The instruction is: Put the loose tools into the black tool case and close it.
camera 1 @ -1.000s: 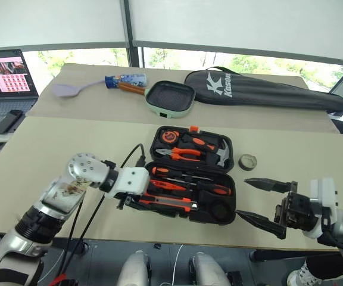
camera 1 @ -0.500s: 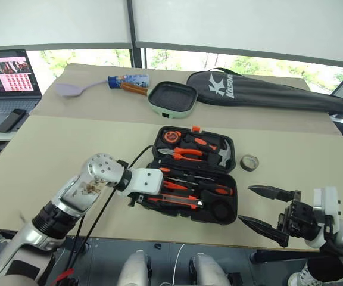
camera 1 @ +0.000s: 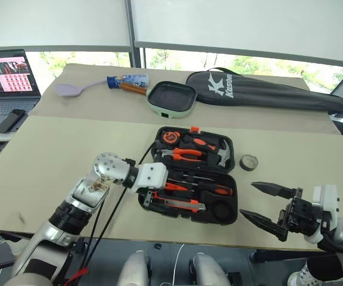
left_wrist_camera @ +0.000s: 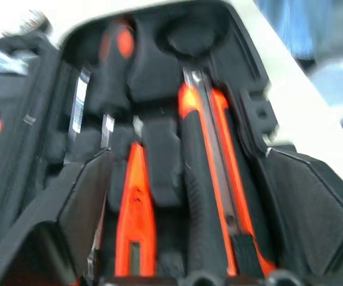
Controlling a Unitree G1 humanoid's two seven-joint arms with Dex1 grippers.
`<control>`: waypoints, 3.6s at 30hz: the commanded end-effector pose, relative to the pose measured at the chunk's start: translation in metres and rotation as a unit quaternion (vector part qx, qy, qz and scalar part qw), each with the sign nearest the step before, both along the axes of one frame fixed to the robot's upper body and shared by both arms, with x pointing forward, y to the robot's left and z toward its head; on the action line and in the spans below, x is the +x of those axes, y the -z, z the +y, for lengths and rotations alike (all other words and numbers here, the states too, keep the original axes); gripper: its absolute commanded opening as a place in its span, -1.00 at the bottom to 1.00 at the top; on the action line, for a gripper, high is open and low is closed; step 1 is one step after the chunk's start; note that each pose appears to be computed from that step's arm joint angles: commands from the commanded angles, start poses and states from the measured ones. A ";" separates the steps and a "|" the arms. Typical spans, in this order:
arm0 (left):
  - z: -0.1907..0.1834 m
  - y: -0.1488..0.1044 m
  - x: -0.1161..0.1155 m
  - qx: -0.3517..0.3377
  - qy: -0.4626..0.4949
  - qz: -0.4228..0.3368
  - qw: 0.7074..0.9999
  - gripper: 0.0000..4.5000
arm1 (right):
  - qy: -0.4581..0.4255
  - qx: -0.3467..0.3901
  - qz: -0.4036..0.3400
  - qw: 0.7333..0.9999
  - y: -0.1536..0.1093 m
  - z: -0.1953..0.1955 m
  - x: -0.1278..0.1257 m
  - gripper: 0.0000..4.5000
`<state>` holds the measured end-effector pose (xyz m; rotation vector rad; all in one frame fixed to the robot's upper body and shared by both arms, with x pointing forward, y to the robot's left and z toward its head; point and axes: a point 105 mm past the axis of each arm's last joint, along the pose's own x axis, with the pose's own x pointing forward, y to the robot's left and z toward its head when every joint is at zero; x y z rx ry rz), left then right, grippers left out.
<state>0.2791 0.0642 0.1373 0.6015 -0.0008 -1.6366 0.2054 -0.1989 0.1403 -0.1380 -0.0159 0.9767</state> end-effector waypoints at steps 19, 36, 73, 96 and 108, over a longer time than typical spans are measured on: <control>0.016 0.049 -0.003 -0.002 -0.043 0.004 0.999 -0.97 | 0.027 0.026 -0.031 0.999 0.003 -0.004 0.005 1.00; 0.004 0.075 -0.013 0.050 -0.074 0.078 0.993 -0.97 | 0.041 0.023 -0.031 0.998 0.001 -0.005 0.002 1.00; 0.109 -0.014 -0.023 -0.215 -0.206 0.072 0.952 0.98 | 0.088 -0.295 0.061 0.949 -0.011 -0.066 0.090 1.00; 0.091 -0.010 -0.031 -0.213 -0.180 0.063 0.958 1.00 | -0.015 -0.399 0.120 0.909 0.004 -0.033 0.163 -0.82; 0.097 0.001 -0.052 -0.151 -0.097 0.053 0.982 1.00 | -0.286 -0.285 0.115 0.908 -0.045 0.055 0.059 -0.98</control>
